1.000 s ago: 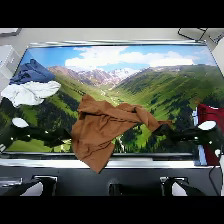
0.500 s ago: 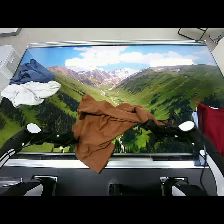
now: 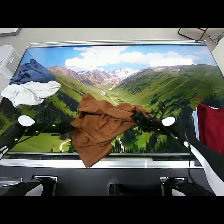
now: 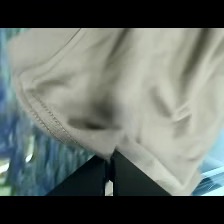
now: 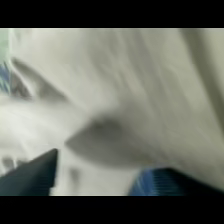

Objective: Fold the clothes and pants, and hang the long-sleeved shirts on hangers.

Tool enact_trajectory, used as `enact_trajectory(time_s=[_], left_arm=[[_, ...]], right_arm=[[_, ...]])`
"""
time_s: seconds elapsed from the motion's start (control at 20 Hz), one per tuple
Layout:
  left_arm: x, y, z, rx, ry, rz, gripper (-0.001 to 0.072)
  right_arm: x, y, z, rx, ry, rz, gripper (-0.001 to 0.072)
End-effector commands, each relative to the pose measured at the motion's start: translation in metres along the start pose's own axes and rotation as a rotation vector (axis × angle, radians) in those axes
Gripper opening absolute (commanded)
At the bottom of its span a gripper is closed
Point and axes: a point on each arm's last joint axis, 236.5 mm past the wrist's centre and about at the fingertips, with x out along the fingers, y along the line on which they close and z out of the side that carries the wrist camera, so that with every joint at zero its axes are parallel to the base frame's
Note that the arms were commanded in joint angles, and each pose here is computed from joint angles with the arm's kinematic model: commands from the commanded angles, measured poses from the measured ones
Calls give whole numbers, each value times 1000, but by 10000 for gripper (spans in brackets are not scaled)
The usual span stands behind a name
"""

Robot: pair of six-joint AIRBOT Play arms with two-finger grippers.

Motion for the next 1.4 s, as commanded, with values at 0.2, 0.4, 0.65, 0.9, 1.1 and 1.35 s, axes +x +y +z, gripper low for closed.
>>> enact_trajectory(time_s=[0.2,0.4,0.65,0.9,1.1,1.35], left_arm=[[-29,-25,25,97,-110,-28,21],[-131,-87,99,294,-421,-69,20],[-410,-231,132,607,-1097,-105,21],[-529,-305,50,784,-1393,-149,21],[-487,-282,59,733,-1222,-100,21],[-301,-167,75,499,-602,-46,21]], right_arm=[[2,60,16,-151,44,79,36],[-106,143,58,-523,-44,143,35],[-327,245,46,-858,-259,250,37],[-375,202,-57,-834,29,168,37],[-348,163,-72,-730,200,69,36],[-216,72,-87,-581,447,-80,37]])
